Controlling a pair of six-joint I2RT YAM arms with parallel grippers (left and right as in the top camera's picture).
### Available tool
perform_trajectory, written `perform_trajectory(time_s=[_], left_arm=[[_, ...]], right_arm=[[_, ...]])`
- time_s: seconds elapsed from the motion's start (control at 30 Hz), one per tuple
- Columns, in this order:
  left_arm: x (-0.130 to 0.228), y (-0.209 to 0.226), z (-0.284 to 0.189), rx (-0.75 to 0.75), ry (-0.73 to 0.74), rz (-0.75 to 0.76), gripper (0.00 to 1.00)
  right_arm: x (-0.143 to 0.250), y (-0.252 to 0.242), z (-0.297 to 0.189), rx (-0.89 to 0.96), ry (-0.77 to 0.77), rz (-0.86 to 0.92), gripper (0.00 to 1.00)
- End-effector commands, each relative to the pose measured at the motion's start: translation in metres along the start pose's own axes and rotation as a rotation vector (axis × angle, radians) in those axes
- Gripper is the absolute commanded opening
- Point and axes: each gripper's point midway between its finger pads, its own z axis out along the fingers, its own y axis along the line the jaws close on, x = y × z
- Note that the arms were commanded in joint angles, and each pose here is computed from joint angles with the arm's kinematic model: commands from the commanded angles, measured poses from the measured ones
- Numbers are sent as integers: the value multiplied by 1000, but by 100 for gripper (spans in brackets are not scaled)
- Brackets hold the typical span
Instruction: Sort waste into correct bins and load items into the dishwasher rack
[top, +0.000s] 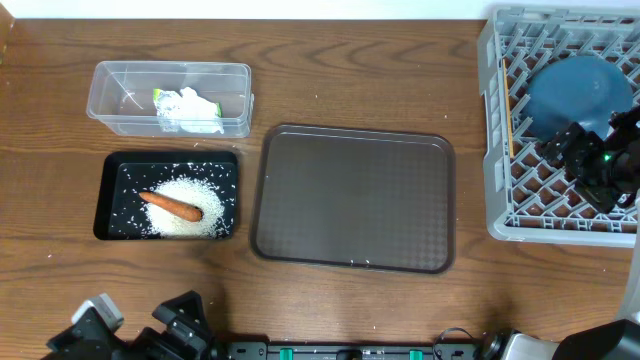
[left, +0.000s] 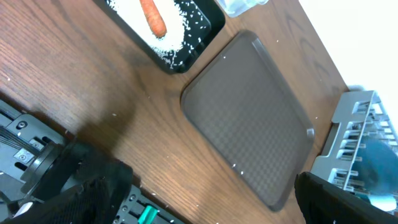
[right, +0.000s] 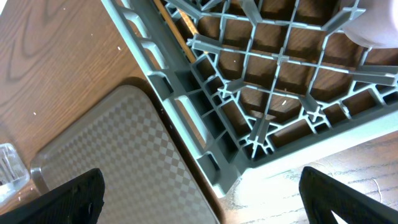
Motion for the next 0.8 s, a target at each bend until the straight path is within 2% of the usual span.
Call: perform_trajectory(time_s=[0.0,0.13,0.3,0.43,0.77], left_arm=[[14,20,12,-42,18,20,98],[11,17,47,42,-30,112,98],[6,-21,93,324,-109,294,98],[-8,-39,122,457,-240,333,98],[-41,-34,185,442,-438,303,98]], right_arm=[[-2,-1,-4,-3,-12,-10,99],[-2,-1,-4,-4,-13,-10,99],[-2,-1,-4,-3,-12,-10,99],[-2,-1,-4,-3,-12,-10,99],[-2,-1,-4,-3,-12,-10,99]])
